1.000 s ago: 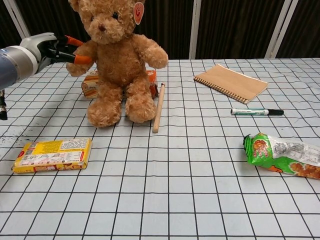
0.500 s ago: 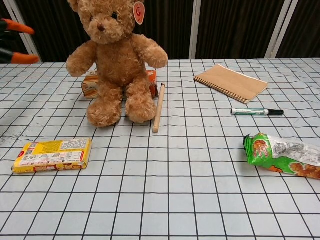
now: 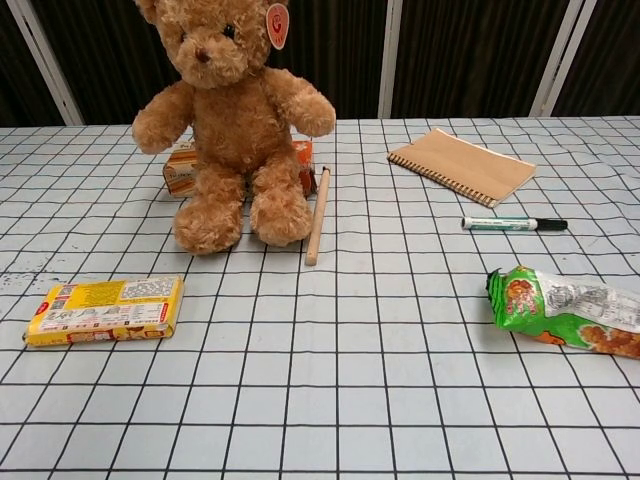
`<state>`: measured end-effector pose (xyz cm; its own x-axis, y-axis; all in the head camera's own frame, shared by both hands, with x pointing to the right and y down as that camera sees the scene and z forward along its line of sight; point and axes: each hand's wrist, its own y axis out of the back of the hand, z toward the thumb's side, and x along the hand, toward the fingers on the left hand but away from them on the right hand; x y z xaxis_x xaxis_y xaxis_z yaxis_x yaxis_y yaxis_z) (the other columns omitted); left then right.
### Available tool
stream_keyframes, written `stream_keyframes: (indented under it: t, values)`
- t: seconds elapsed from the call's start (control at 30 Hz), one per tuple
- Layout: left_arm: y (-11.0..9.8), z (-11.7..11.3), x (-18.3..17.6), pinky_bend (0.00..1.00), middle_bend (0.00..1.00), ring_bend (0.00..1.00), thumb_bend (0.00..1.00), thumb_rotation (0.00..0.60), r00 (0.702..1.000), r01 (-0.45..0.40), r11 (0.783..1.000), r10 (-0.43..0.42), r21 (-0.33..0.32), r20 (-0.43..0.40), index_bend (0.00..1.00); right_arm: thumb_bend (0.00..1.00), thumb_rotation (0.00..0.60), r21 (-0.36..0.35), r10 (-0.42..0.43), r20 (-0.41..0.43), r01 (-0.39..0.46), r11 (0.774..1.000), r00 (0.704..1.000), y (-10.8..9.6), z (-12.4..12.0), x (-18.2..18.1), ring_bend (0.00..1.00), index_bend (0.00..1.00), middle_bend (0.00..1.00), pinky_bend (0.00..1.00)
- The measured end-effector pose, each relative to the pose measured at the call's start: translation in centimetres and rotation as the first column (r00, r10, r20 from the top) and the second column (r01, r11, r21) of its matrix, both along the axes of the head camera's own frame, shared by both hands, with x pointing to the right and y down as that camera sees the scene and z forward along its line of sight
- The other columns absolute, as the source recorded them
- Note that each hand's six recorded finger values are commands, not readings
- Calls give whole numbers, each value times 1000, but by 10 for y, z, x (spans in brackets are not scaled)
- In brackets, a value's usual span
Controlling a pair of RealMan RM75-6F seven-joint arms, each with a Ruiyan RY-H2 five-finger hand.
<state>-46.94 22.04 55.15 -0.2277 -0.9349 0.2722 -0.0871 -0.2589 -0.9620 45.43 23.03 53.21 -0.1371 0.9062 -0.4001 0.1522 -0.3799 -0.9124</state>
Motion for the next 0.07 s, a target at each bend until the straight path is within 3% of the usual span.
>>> stream_keyframes:
  t: [0.07]
  values:
    - [0,-3,1,0,0,0,384,600,1000,-18,1000,18,20,-10,190,126,600,2,-12,-1,12,1000,1000,2,-1,-2,0,0,0,0]
